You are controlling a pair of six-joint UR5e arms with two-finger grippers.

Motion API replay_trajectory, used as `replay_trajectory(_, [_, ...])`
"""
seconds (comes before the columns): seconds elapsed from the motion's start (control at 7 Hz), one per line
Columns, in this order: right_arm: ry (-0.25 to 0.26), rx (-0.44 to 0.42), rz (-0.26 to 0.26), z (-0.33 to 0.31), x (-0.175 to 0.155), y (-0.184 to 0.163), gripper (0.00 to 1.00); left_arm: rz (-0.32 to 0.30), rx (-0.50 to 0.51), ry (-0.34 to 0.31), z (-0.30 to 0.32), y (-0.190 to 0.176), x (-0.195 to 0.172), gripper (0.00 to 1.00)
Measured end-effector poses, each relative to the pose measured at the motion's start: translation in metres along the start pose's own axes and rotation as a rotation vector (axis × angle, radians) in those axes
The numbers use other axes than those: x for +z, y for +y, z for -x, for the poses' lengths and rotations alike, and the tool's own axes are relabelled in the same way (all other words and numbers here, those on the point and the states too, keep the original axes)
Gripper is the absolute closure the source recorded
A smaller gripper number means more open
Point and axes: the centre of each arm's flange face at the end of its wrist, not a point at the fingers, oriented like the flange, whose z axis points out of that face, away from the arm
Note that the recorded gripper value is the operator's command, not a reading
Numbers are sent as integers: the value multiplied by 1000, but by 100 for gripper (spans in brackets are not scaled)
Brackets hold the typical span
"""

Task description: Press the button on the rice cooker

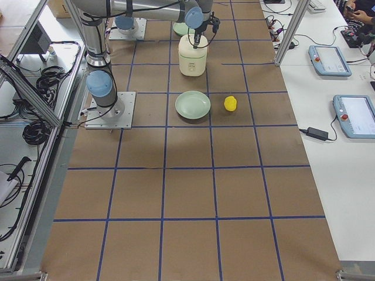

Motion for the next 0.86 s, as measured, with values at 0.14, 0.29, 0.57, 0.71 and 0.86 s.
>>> replay_trajectory(0.14, [1, 9, -13, 2, -24, 0, 24, 0, 0, 0, 0, 0, 0, 0])
replay_trajectory(0.29, [15, 12, -53, 3, -57, -5, 6, 0, 0, 0, 0, 0, 0, 0])
replay_trajectory(0.57, [78, -22, -151, -10, -114, -29, 4, 0, 0, 0, 0, 0, 0, 0])
replay_trajectory(0.71, [93, -67, -158, -29, -129, -40, 1, 0, 0, 0, 0, 0, 0, 0])
replay_trajectory(0.86, [97, -88, -154, -49, -135, -49, 0, 0, 0, 0, 0, 0, 0, 0])
